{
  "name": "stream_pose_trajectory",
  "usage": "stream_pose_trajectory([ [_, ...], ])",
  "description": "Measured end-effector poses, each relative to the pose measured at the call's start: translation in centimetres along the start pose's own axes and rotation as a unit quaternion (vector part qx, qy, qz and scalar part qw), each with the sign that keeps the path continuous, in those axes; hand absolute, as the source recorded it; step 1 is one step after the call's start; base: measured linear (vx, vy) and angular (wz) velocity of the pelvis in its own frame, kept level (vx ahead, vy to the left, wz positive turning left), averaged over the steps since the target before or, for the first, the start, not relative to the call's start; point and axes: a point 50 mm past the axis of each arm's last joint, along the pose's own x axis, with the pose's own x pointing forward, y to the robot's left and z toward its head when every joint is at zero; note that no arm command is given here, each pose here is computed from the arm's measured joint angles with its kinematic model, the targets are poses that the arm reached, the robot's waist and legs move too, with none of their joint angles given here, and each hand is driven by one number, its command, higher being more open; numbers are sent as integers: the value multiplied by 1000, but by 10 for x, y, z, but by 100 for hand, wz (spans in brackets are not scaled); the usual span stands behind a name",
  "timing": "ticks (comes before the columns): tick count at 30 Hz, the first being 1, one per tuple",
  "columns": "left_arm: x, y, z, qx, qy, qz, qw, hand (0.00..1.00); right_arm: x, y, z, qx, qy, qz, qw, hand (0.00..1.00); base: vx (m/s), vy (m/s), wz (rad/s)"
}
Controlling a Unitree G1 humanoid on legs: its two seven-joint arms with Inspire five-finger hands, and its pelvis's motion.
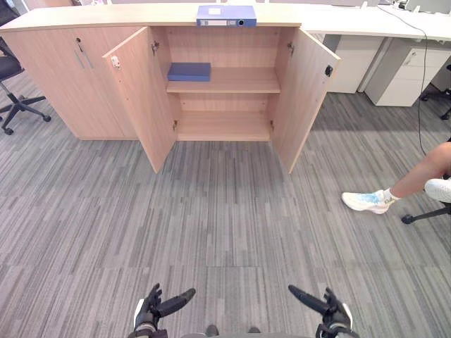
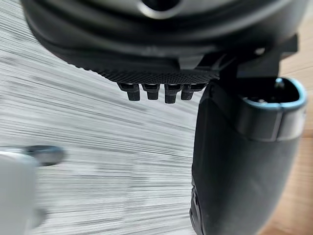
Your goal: Walk over to the cabinet, pick up the folder, carry it to the office cabinet, place the folder inside the office cabinet, then close the office cabinet door
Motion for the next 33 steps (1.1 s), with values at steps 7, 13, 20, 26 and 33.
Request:
stream_pose_trajectory([
  [7, -2, 10, 13, -14, -36, 13, 999, 100, 4, 2, 16, -40, -31, 14, 999, 100, 44, 4, 3],
  [13, -6, 11, 12, -12, -42, 6, 999, 100, 5, -3, 23, -68, -44, 14, 997, 100, 4, 0, 1],
  [20, -8, 11, 15, -12, -51, 5, 999, 100, 7, -3, 35, -82, -64, 17, 994, 100, -5, 5, -5],
  [26, -8, 0, 30, -36, -84, -4, 996, 100, 12, 1, 48, -74, -80, 13, 994, 100, 105, 56, -6],
  [33, 1, -1, 58, -17, -123, -5, 992, 100, 10, 6, 43, -75, -71, 21, 994, 100, 329, 46, 28],
])
